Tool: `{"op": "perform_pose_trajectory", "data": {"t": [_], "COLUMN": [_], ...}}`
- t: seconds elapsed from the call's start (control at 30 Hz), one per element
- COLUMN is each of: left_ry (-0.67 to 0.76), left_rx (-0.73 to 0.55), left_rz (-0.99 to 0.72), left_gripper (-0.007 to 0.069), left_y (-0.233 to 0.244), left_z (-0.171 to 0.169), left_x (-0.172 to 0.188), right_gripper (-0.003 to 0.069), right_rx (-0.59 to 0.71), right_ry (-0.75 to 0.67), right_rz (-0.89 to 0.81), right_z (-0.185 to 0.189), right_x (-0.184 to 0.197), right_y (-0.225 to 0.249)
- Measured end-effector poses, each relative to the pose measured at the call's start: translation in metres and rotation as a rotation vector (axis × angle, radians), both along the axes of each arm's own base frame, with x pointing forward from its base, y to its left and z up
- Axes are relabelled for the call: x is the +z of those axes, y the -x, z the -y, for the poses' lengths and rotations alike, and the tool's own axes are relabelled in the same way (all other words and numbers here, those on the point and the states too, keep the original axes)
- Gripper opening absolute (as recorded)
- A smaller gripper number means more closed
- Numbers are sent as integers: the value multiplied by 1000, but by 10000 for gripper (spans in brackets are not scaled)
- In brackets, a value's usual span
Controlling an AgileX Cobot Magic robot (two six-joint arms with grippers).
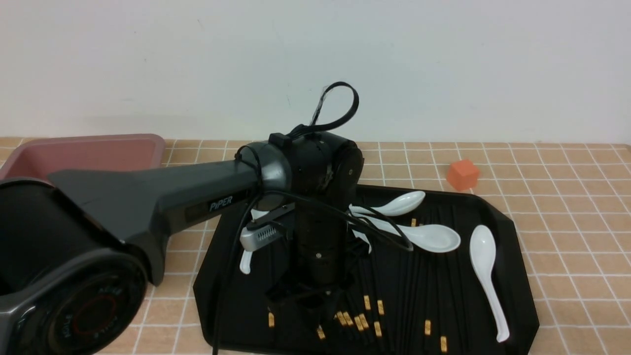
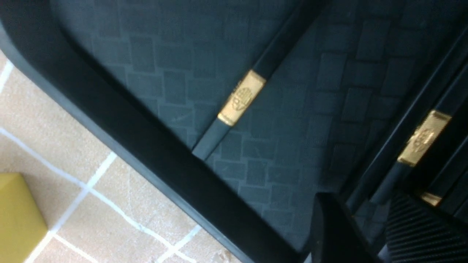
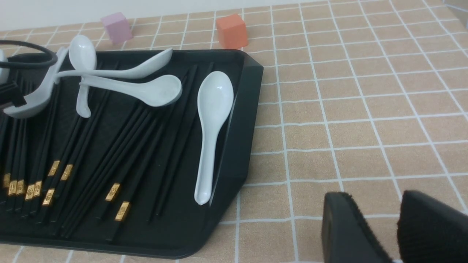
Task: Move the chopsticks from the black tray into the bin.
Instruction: Use the left arm to grab a pair of chopsticks
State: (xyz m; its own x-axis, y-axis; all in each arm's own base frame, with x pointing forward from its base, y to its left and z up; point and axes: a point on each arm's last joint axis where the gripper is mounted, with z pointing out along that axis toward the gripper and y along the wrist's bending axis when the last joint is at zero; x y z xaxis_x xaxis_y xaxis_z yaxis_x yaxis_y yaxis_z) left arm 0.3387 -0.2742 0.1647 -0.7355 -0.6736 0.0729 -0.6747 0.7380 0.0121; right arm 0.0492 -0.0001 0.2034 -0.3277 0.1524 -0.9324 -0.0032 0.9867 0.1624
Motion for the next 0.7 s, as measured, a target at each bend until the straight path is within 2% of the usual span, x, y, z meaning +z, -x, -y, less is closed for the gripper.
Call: {"op": "perform_pose_trajectory", "data": {"t": [0.7], "left_ry": [-8], "left_rx": [60], "left_rz": [46], "left_gripper": [238], "left_y": [-5], "left_z": [0], "left_x": [-3], "right_gripper": [240], "right_rx": [0], "right_ry": [0], "right_rz": [0], "right_z": [0], "right_x": [0], "right_y": [0]}}
